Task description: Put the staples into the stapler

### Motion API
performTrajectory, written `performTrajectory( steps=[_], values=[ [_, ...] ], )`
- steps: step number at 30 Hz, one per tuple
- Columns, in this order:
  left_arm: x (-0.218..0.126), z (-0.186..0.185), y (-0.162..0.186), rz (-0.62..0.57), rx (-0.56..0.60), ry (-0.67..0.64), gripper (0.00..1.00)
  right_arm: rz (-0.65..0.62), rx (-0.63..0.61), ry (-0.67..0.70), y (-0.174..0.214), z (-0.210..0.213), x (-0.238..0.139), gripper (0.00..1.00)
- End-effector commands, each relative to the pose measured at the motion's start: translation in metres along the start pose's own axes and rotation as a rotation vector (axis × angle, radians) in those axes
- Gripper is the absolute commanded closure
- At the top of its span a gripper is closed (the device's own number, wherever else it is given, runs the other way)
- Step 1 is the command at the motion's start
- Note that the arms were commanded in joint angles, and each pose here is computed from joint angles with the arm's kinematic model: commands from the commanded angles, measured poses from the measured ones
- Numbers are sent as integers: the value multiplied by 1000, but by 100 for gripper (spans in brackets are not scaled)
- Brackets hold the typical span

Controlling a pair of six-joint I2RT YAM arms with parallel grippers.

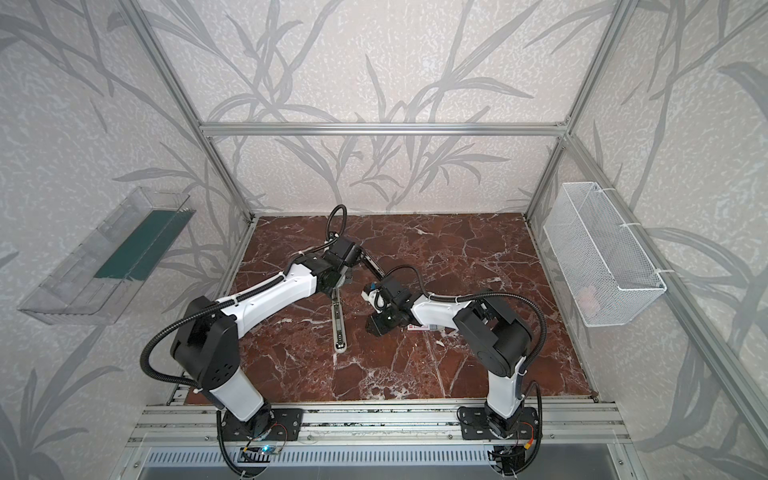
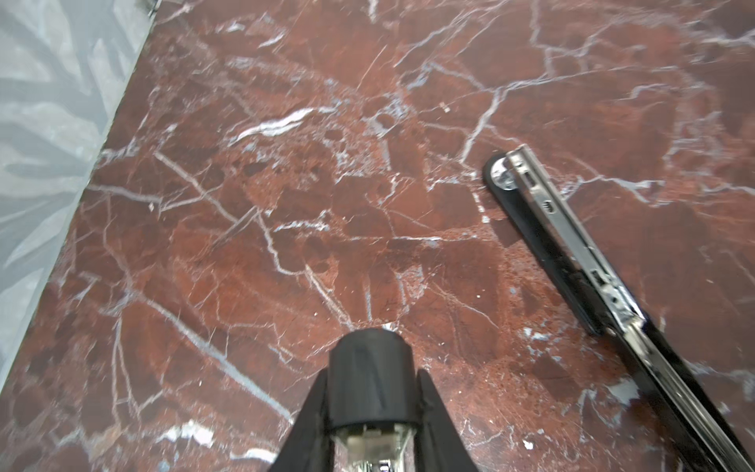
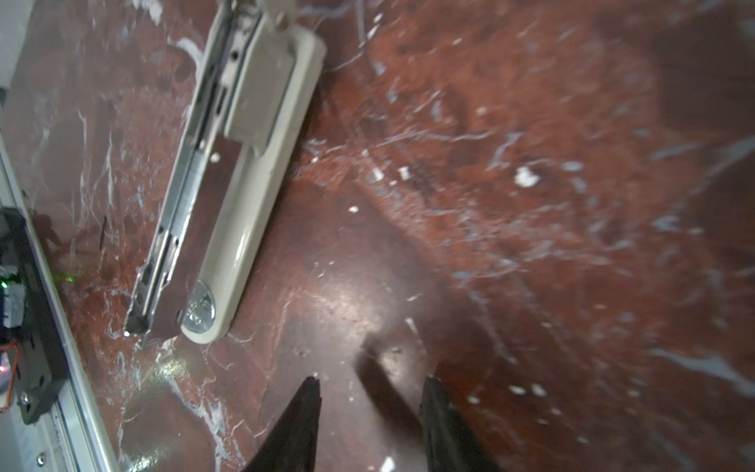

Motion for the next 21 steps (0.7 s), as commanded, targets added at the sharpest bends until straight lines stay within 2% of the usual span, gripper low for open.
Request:
performTrajectory(
  steps=[1,4,7,9,13,21],
  values=[
    [-20,-13,-23,-112,-13,160,100,-161,-4,-81,-30,-2,-22,54],
    [-26,-18,-23,-121,14,240,100,-265,27,-136,-48,-15,-32,51],
    [-31,-27,-20,-118,49,353,100,-397,4,-191,-65,-21,-42,45],
    [-35,-31,-19,-119,62,406,100,-443,-4,-217,-76,-25,-45,43],
    [-43,-35,-16,-140,95,500,100,-569,-98,-232,-83,-25,-46,41],
    [-54,-31,-2,-250,104,522,100,-582,-116,-199,-87,-29,-43,41]
  ],
)
Point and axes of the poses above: each gripper's point midway between its finger pads, its own x axis out along the fingers, its own z axis along the line the jaws close on, y = z × x, the point moved 6 cm from there along -x, back along the fingers, and after that the axes turned 6 degrees about -x, right-handed, at the moved point
